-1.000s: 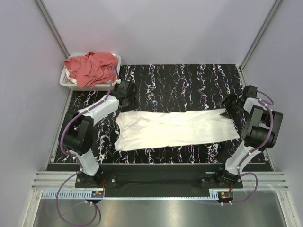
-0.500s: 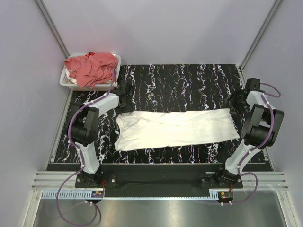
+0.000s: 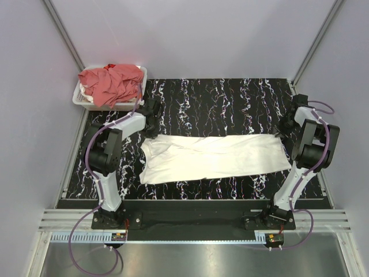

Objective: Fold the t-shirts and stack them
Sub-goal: Fold the tshirt

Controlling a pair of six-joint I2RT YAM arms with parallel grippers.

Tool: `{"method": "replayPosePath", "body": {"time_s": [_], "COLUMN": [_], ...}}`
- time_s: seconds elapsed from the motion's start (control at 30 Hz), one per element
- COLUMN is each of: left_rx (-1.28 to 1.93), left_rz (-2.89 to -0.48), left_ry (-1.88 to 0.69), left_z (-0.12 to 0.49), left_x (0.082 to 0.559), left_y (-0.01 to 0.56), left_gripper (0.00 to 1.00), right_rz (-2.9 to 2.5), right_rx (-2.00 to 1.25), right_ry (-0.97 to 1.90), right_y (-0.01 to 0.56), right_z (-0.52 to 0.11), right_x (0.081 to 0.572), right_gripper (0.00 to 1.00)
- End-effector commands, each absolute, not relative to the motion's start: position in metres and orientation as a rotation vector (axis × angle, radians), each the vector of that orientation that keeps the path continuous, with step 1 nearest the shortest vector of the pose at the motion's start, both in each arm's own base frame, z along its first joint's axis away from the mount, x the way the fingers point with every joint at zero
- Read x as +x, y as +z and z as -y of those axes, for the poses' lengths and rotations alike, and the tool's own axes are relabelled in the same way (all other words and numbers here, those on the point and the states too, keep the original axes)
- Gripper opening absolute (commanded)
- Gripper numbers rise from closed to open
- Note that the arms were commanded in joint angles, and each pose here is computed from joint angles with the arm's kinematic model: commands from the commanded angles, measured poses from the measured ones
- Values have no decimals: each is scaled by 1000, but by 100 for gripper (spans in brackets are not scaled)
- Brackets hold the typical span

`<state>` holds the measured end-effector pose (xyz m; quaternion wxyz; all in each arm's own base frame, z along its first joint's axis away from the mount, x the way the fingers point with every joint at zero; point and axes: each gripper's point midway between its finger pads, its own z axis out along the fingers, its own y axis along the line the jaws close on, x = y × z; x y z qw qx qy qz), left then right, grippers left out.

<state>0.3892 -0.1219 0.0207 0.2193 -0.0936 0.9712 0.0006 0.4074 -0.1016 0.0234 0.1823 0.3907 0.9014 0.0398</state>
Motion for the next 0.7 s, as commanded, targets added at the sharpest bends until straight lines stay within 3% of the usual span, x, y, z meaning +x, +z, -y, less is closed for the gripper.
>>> {"method": "replayPosePath", "body": {"time_s": [0.0, 0.07, 0.13, 0.57, 0.63, 0.67], "left_rx": [-247, -243, -261, -311, -289, -279], "left_rz": [-2637, -2624, -2622, -2561, -2555, -2542], "left_ry": [-51, -51, -22, 7, 4, -12], "left_z": [129, 128, 119, 94, 96, 99], "left_x": [410, 415, 417, 436, 440, 447], "left_y": [33, 38, 43, 78, 80, 86], "left_gripper": [0, 0, 0, 0, 0, 0], "right_rz": [-2529, -2523, -2516, -2476, -2469, -2466], "right_rx": [1088, 1083, 1087, 1109, 1102, 1101], "right_ry": [14, 4, -47, -121, -94, -76], "right_y": [32, 36, 42, 58, 63, 64], "right_z": [114, 116, 123, 131, 128, 126], "right_x": [410, 413, 412, 404, 406, 407], "right_gripper": [23, 6, 0, 0, 7, 17]}}
